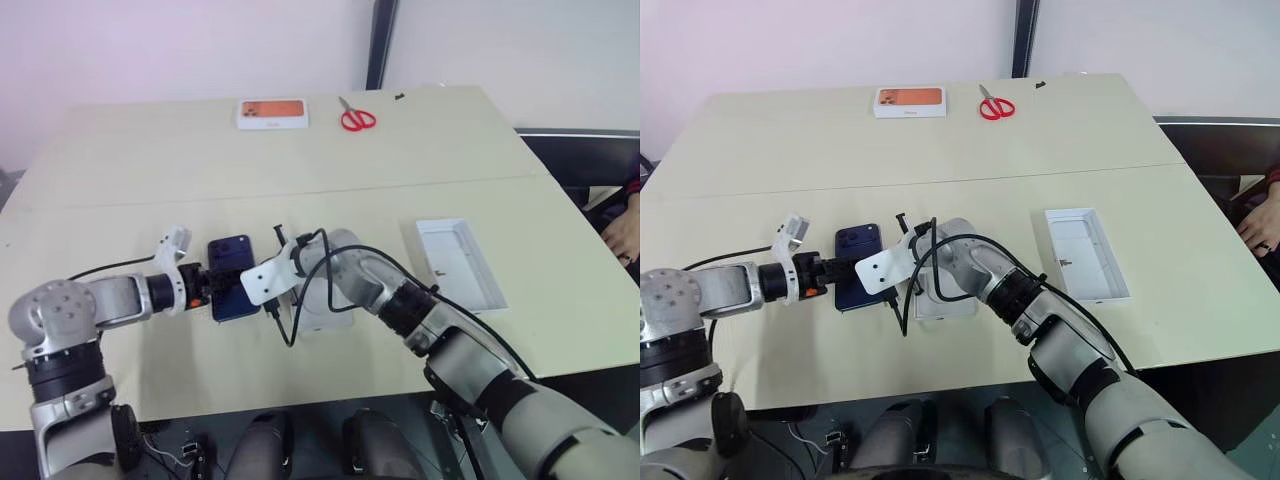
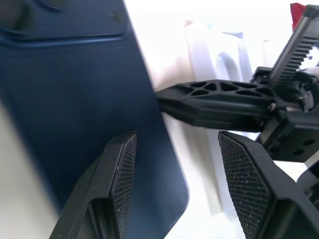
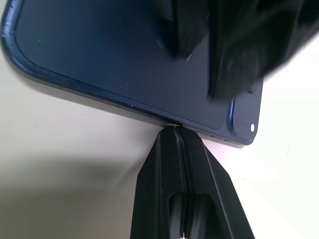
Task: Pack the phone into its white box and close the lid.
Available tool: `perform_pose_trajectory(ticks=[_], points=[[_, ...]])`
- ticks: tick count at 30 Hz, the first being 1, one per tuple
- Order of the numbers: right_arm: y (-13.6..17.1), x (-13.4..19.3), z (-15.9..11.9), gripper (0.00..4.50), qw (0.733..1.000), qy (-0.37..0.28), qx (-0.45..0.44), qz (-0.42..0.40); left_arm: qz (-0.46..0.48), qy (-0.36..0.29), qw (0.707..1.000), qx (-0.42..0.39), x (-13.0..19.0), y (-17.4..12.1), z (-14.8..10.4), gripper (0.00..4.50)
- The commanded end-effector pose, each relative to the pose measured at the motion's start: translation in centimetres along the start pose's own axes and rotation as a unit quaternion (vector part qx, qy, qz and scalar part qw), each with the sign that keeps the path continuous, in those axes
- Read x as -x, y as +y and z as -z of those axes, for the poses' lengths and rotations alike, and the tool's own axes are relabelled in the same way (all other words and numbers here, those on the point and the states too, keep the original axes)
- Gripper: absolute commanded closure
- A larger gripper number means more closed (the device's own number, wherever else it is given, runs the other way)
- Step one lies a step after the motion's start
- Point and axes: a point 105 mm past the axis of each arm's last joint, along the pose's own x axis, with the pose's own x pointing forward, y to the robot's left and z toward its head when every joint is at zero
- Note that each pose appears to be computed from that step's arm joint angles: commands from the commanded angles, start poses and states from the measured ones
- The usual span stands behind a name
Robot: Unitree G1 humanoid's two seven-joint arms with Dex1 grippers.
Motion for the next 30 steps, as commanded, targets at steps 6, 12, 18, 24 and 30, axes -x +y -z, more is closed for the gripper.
perform_pose_trajectory(ticks=[6,12,18,24,30], points=[[0.3,-0.1,-1.5,4.50,1.000,-0.024,0.003,-0.004,-0.001,-0.006,1.000,-0.005,0.2,-0.3,-0.1,1.74],[0.3,0.0,-1.3,4.50,1.000,-0.021,0.002,-0.004,-0.128,-0.045,0.990,-0.048,3.1,2.2,-2.5,1.74],[0.2,0.0,-1.1,4.50,1.000,-0.019,0.002,-0.004,-0.178,-0.042,0.982,-0.055,3.8,3.0,-2.7,1.74],[0.3,-0.1,-1.3,4.50,1.000,-0.022,0.005,-0.008,-0.161,-0.008,0.986,-0.046,1.9,2.7,-1.1,0.04],[0.4,0.0,-1.4,4.50,1.000,-0.024,0.004,-0.010,-0.131,0.010,0.991,-0.020,0.3,2.3,0.1,0.04]])
